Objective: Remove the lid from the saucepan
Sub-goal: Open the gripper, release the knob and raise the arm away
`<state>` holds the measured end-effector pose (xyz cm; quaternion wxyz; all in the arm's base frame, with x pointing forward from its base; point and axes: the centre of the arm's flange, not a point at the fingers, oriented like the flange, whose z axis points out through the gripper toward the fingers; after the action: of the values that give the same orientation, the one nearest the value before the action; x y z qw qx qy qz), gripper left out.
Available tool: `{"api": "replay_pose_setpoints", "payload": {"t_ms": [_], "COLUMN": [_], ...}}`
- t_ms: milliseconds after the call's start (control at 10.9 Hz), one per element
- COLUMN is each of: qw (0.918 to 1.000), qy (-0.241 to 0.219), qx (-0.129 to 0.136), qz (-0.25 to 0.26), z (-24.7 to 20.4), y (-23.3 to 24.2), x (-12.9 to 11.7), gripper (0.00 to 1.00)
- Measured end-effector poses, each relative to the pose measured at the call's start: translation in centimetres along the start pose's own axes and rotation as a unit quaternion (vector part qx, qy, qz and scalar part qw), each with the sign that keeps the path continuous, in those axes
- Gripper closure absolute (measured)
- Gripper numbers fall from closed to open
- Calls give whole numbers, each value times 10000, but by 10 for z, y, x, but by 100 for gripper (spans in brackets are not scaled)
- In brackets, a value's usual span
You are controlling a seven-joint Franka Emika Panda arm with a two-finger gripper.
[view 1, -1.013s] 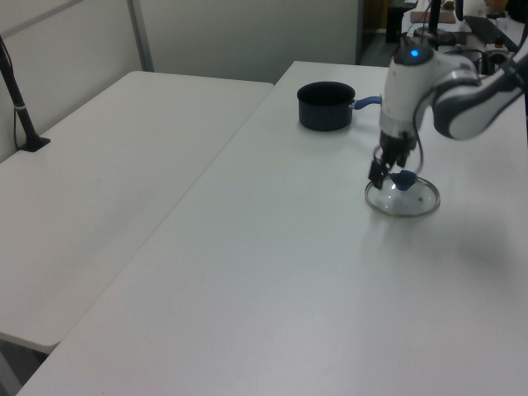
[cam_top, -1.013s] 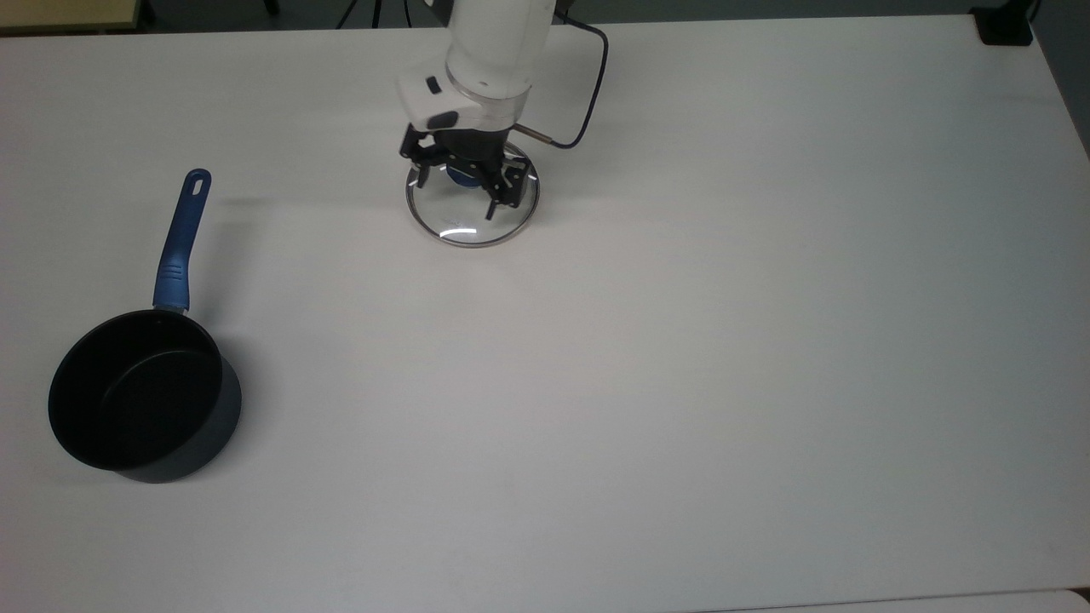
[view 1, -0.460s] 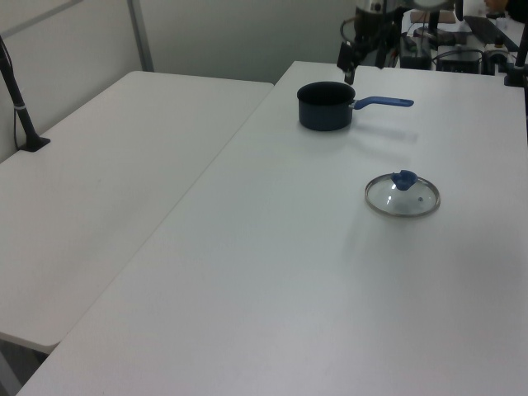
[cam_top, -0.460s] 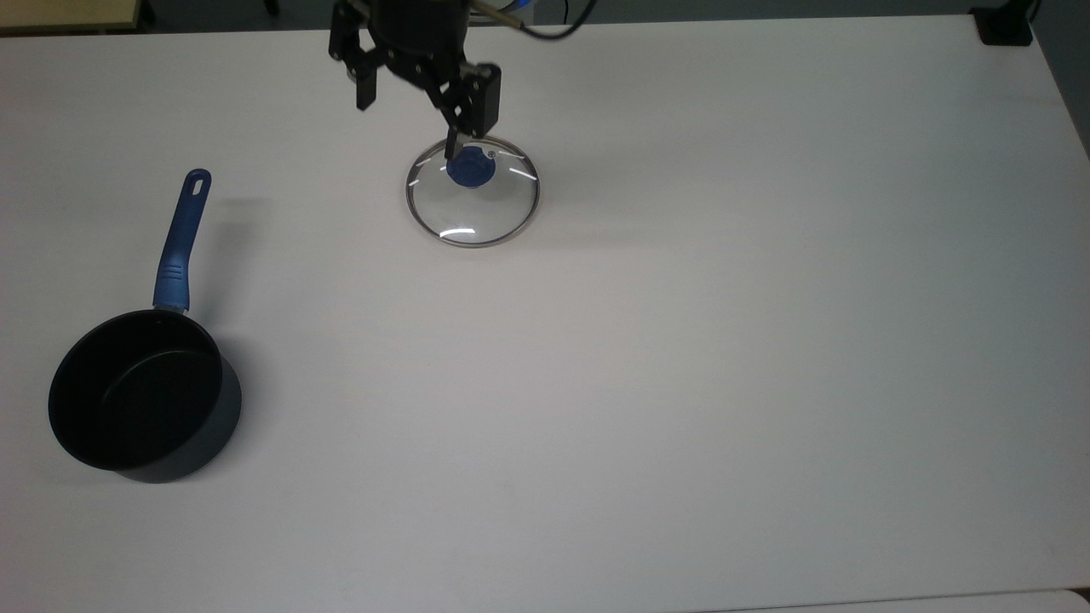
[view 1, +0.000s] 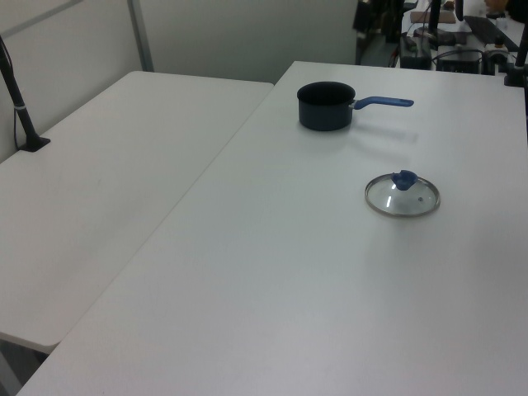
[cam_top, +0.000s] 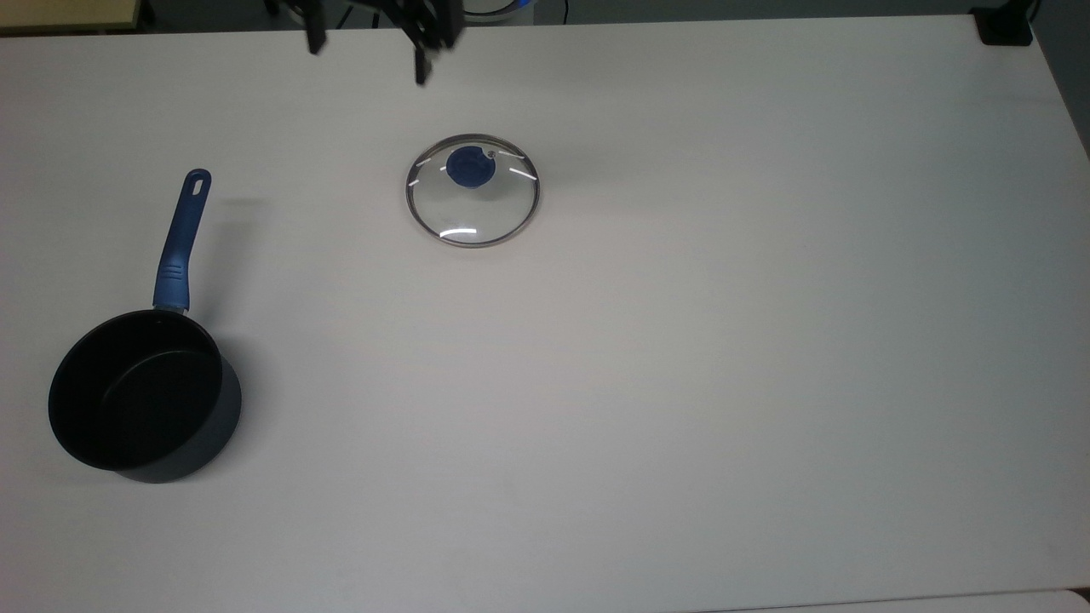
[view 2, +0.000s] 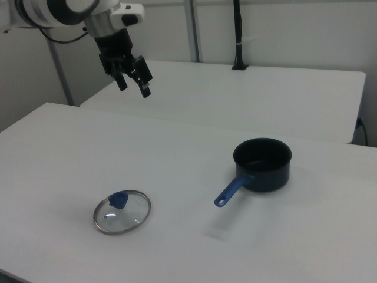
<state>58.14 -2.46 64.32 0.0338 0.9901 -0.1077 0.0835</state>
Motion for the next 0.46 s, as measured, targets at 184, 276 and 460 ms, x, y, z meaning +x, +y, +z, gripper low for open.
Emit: {"api": "replay_pose_setpoints", "payload": {"t_ms": [184, 276, 460], "qw": [9988, 9986, 9984], "qy": [-90, -103, -111], "qx": [47, 154, 253], "qz": [-473, -491, -500], "z": [-16, -18, -18], "y": [24, 26, 22], "x": [-9, -11, -11], "gripper": [0, 0, 0]}}
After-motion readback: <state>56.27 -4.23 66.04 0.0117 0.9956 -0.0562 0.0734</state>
